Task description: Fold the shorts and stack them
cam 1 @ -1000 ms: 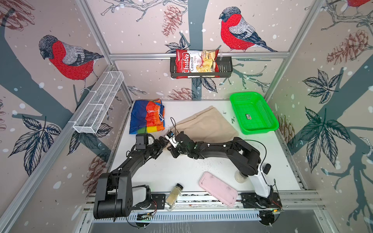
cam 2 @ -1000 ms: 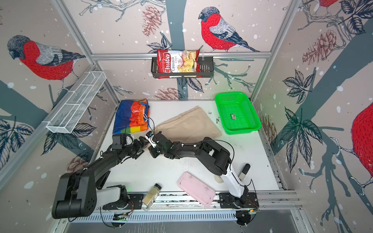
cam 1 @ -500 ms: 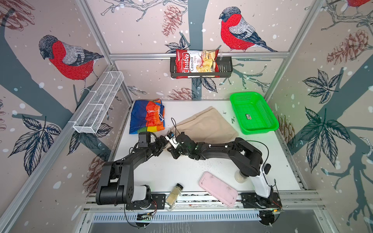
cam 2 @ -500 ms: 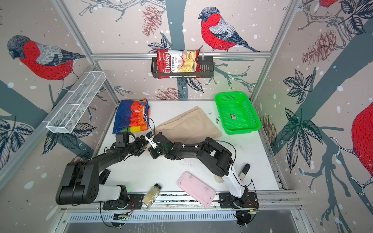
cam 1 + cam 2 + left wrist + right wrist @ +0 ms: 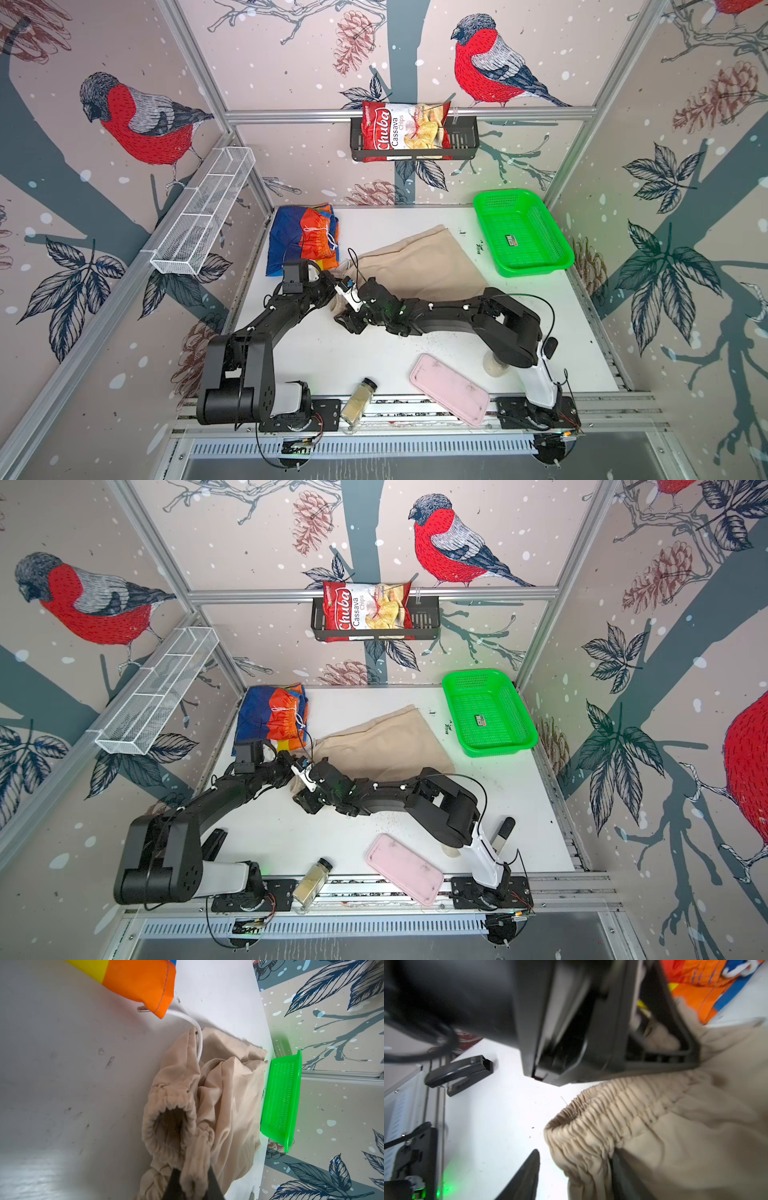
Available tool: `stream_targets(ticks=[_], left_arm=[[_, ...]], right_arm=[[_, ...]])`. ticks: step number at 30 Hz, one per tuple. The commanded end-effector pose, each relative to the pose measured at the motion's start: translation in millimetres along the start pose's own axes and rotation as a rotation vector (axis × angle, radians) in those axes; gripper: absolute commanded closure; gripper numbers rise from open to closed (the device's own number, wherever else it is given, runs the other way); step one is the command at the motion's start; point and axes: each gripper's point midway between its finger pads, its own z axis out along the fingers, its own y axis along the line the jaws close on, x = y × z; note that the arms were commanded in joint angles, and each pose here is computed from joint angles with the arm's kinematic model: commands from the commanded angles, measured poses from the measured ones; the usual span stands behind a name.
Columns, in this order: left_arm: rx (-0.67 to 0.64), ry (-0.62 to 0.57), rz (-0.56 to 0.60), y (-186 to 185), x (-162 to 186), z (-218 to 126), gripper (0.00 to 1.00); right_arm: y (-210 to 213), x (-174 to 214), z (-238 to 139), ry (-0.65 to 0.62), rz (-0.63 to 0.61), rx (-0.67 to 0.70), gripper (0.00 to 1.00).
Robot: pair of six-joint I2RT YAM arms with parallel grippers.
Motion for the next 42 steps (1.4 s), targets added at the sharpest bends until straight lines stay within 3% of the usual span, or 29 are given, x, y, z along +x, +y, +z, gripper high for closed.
stream_targets(ticks=[1, 7, 11, 16, 22, 26, 29, 35, 42], left_arm=[[-0.020, 0.007, 0.051, 0.5, 2.0, -4.6, 1.00], [-0.095, 0.012, 0.131, -3.7, -5.6, -16.4, 1.00], [-0.137, 0.003, 0.188, -16.8, -16.8, -29.4, 1.00], [-0.160, -0.043, 0.256, -46.1, -40.9, -49.7, 1.00], [-0.135, -0.051, 0.265, -69.7, -54.5, -56.1, 1.00], [-0.123, -0.057, 0.261, -79.2, -59.6, -58.7, 1.00], [-0.122, -0.059, 0.263, -82.6, -61.3, -60.6, 1.00], [-0.132, -0.063, 0.274, -79.8, -60.9, -60.8, 1.00], [-0.152, -0.052, 0.313, -74.1, -62.3, -56.2, 1.00]], right_arm=[[-3.6, -21.4, -20.4, -0.049, 0.027, 0.007, 0.40], [-39.5, -41.6, -87.4, -0.123, 0.090, 0.092, 0.36], [-100.7, -20.7, -108.0, -0.088, 0.233, 0.201, 0.50], [-135.4, 27.8, -90.2, 0.037, 0.334, 0.277, 0.81], [-103.9, 58.1, -25.0, 0.154, 0.338, 0.174, 0.89], [-79.0, 63.1, 10.6, 0.170, 0.353, 0.078, 0.91], [-74.2, 51.1, 17.5, 0.144, 0.348, 0.056, 0.91], [-103.8, 17.6, -18.2, 0.072, 0.324, 0.126, 0.90], [-161.5, -8.0, -88.5, -0.045, 0.361, 0.292, 0.80]])
